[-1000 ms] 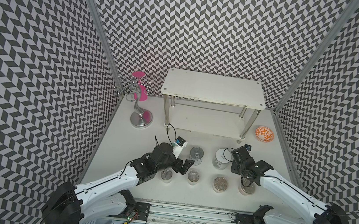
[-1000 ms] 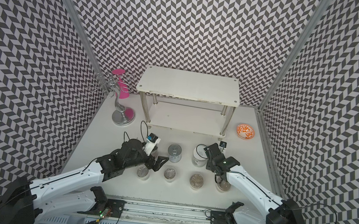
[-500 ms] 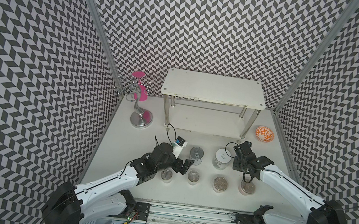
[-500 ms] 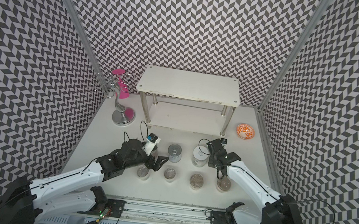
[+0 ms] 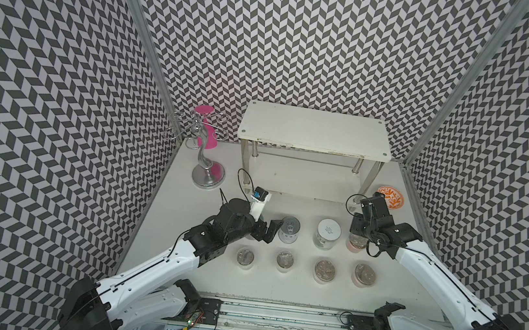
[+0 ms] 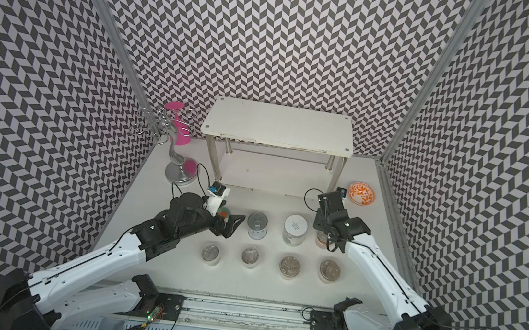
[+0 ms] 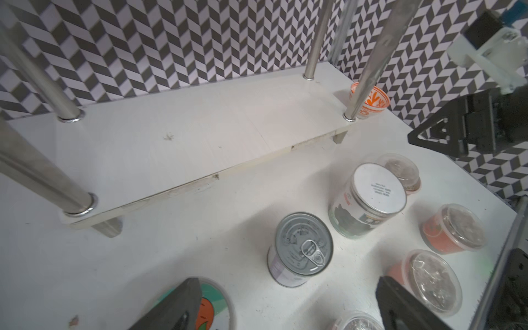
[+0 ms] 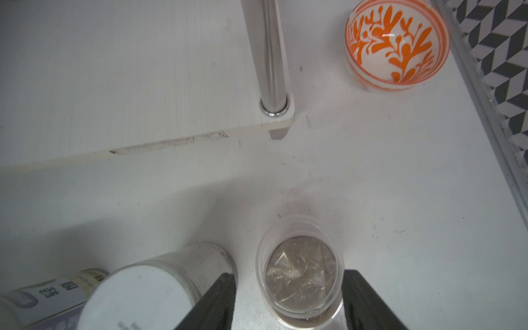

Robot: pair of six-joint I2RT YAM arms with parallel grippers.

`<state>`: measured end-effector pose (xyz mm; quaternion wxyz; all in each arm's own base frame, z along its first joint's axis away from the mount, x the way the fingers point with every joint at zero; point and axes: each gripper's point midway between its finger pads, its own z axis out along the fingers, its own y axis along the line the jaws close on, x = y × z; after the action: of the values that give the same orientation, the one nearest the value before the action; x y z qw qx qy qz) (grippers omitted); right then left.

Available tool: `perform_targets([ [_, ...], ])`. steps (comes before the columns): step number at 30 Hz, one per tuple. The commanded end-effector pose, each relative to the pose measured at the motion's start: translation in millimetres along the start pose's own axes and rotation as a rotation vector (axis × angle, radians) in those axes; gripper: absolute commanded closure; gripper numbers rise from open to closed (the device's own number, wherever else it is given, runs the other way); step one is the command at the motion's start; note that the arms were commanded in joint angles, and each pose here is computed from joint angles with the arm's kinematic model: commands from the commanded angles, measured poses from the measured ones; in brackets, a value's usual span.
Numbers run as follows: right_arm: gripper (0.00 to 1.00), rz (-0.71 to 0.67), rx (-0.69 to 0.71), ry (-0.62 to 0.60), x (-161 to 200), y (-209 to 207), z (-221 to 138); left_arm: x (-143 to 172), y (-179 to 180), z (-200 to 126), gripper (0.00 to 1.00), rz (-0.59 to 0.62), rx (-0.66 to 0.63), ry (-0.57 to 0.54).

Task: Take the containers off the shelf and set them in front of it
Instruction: Reset both arms

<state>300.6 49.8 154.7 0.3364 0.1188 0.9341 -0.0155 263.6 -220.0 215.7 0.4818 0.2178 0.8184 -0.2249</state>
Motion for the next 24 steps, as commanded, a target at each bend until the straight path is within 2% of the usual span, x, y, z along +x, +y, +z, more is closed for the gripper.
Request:
perform_targets([
  [1,0.32,0.018,-0.07,-0.12,-41,-2,-7,-13,36,-14,0.0,-0.012,-0.14,-0.022],
  [7,0.18,0.05,-0.157,-0.302,-80,-24,4,2,131,-34,0.0,-0.213,-0.401,-0.077],
  [10,0.06,0.086,-0.125,-0.43,-94,-49,9,12,180,-49,0.0,-0.322,-0.525,-0.145],
  [14,0.0,0.109,-0.085,-0.571,-98,-82,17,27,226,-55,0.0,-0.341,-0.691,-0.133],
  [17,0.0,0.11,-0.027,-0.677,-98,-101,20,35,254,-55,0.0,-0.394,-0.776,-0.136],
  [19,0.01,0.117,-0.023,-0.75,-99,-105,20,33,268,-54,0.0,-0.378,-0.825,-0.153],
  [21,0.0,0.062,-0.053,-0.795,-103,-97,19,32,278,-47,0.0,-0.306,-0.865,-0.141],
  [24,0.0,0.088,-0.048,-0.825,-105,-101,23,33,297,-39,0.0,-0.196,-0.947,-0.121],
])
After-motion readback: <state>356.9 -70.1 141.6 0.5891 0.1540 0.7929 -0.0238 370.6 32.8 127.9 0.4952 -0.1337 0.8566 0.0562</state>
